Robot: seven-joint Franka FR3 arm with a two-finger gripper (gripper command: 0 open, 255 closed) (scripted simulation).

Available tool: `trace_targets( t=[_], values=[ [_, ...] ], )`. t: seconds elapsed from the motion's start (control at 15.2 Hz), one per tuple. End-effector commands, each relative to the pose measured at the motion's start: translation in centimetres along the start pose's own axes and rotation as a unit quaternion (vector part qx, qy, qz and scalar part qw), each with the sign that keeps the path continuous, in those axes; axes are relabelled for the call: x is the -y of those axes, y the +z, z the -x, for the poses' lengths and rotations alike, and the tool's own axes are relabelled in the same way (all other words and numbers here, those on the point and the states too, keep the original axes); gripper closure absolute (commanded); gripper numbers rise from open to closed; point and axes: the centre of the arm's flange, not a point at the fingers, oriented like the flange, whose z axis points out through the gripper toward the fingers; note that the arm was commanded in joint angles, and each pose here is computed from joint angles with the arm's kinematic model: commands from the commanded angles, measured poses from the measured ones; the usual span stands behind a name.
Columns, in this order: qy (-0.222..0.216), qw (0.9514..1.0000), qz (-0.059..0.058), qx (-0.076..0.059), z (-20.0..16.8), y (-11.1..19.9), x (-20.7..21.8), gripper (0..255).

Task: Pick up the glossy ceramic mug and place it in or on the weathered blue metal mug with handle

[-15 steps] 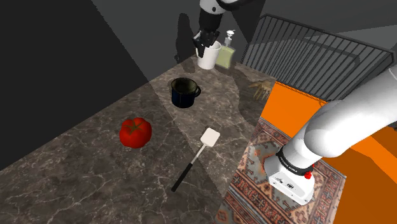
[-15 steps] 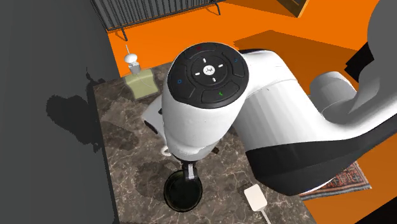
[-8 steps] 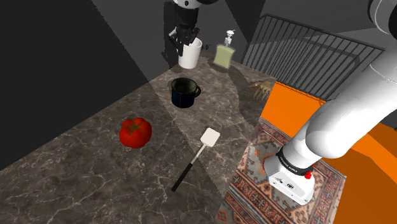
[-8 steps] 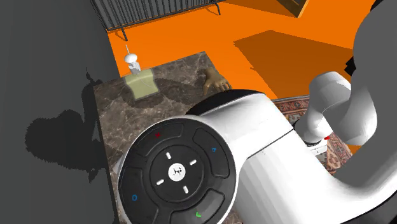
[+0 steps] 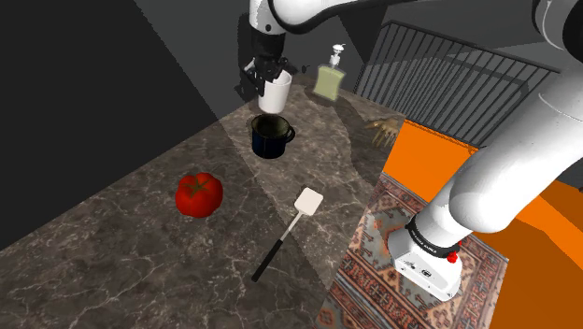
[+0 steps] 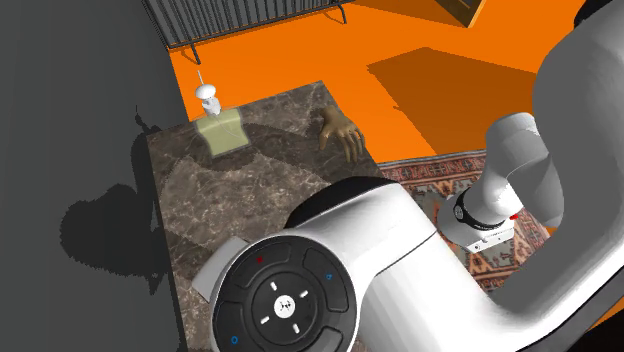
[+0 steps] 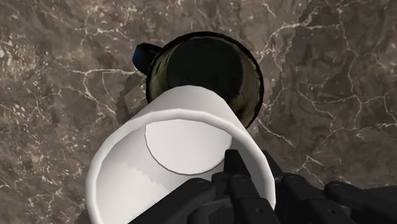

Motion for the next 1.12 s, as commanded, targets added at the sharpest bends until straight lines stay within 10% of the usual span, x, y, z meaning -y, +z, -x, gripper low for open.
trace_targets(
  t=[0.0, 1.06],
  values=[
    [0.000, 1.0000, 0.000, 0.000, 0.0, 1.0, 0.0, 255],
    [0.000, 1.0000, 0.000, 0.000, 0.5, 5.0, 0.3, 255]
  ],
)
